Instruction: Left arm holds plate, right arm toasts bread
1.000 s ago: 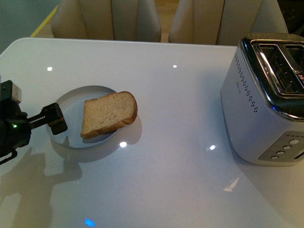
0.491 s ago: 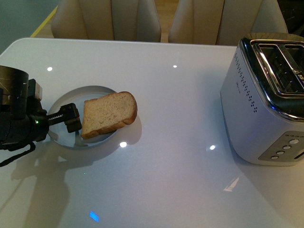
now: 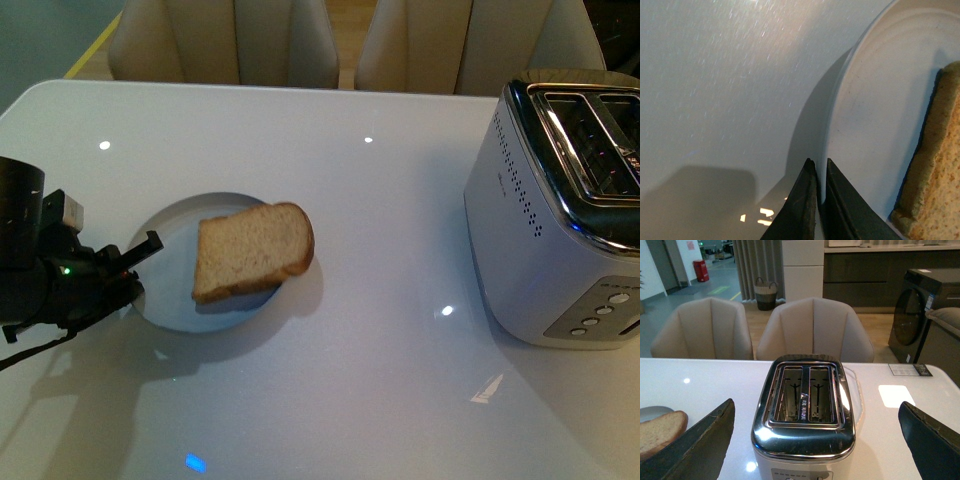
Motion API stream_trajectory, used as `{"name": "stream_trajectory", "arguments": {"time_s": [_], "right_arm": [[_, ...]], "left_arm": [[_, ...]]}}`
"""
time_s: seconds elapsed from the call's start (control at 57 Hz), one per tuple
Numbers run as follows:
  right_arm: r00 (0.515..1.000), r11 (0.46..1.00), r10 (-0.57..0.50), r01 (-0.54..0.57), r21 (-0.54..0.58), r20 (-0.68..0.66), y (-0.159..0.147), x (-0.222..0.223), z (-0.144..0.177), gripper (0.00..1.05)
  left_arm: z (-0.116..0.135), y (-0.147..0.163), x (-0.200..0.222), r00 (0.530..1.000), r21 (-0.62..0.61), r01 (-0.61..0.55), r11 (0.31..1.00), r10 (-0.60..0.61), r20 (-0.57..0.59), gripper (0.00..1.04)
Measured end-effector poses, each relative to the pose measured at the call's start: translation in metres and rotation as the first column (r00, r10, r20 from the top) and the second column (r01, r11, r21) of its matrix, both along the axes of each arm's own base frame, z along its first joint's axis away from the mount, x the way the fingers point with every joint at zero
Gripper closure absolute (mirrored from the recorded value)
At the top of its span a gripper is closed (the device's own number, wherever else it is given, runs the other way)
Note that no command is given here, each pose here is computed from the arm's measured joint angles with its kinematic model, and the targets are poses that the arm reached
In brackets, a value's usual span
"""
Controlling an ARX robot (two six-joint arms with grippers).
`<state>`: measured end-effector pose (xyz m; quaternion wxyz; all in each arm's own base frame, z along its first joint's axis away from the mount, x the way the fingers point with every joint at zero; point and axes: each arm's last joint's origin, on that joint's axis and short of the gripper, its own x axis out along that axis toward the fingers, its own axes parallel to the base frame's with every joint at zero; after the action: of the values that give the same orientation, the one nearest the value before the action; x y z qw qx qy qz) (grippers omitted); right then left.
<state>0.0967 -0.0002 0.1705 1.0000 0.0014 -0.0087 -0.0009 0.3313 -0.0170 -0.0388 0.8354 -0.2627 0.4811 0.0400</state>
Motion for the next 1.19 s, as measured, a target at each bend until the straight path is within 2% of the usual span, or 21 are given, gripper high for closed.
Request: {"name": "stream_trajectory", "arguments": {"time_s": [0.123,0.579,0.649,0.93,1.193], "right_arm": [[1.0,1.0,0.0,0.0,0.0,0.0,0.0,0.0,0.0,0.09],[1.0,1.0,0.0,0.0,0.0,0.0,0.0,0.0,0.0,0.09],[1.0,1.0,0.0,0.0,0.0,0.0,0.0,0.0,0.0,0.09],[1.0,1.0,0.0,0.0,0.0,0.0,0.0,0.0,0.0,0.09],[1.0,1.0,0.0,0.0,0.0,0.0,0.0,0.0,0.0,0.09]], "left_arm": [[0.012,0.005,-0.024,0.999,-0.063,-0.039,0.997,0.037,-0.02,1.02],[0.101,0.0,-0.049,0.994,-0.136,-0.076,0.988,0.085,0.064,1.02],[0.122,-0.009,-0.052,0.994,-0.134,-0.066,0.989,0.077,0.075,1.02],[0.181,-0.045,-0.052,0.995,-0.133,-0.004,0.991,0.017,0.101,1.02],[0.218,-0.083,-0.052,0.992,-0.13,0.05,0.99,-0.034,0.123,1.02]]}}
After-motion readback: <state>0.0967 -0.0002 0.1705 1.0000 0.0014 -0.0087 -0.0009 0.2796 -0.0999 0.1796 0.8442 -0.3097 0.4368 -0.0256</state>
